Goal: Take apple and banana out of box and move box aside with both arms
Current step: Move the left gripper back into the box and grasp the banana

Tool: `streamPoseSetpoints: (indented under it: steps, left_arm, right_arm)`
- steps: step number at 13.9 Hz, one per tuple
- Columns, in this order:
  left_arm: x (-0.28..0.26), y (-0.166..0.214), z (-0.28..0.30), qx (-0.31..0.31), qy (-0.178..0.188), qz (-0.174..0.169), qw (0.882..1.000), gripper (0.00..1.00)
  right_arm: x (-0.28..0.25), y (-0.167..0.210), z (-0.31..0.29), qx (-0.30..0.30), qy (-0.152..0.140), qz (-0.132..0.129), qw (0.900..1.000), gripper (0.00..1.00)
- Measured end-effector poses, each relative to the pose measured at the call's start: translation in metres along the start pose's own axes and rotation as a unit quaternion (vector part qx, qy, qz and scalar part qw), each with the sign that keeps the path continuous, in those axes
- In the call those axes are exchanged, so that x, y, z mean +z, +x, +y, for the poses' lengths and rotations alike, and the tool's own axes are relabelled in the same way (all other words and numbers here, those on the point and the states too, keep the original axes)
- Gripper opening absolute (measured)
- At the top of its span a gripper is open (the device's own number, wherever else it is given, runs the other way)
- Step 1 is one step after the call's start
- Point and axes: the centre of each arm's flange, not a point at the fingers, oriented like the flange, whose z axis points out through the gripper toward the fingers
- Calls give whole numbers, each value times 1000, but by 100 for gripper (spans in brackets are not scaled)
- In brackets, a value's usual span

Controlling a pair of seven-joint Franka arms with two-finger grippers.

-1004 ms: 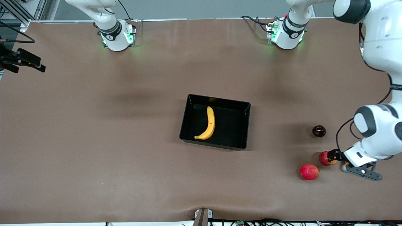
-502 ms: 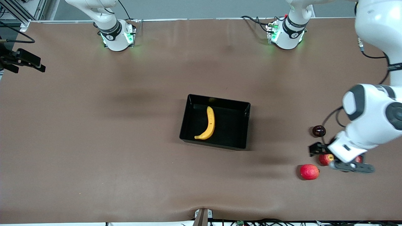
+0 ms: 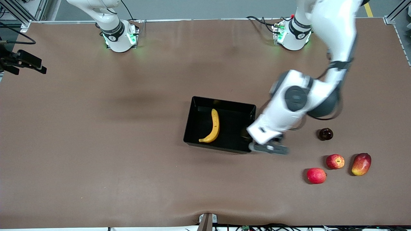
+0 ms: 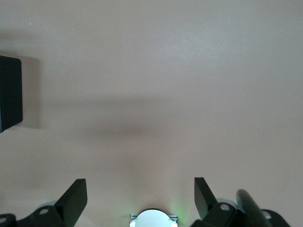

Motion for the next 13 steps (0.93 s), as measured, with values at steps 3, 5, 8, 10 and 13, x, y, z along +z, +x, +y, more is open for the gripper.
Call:
streamPoseSetpoints:
  steps: [3, 5, 8, 10, 13]
  left_arm:
    - [62, -23, 67, -11, -17, 18, 1000, 100]
    - [95, -43, 103, -9, -15, 21, 1000, 100]
    - [127, -67, 132, 8, -13, 6, 1000, 100]
    - [140, -76, 140, 15, -10, -2, 1000, 100]
    - [162, -84, 144, 22, -11, -6, 1000, 100]
  right_arm:
    - [0, 0, 0, 0, 0, 0, 1000, 100]
    - [0, 0, 0, 0, 0, 0, 1000, 100]
    - [0, 0, 0, 0, 0, 0, 1000, 100]
    - [0, 0, 0, 0, 0, 0, 1000, 100]
    - [0, 0, 0, 0, 0, 0, 1000, 100]
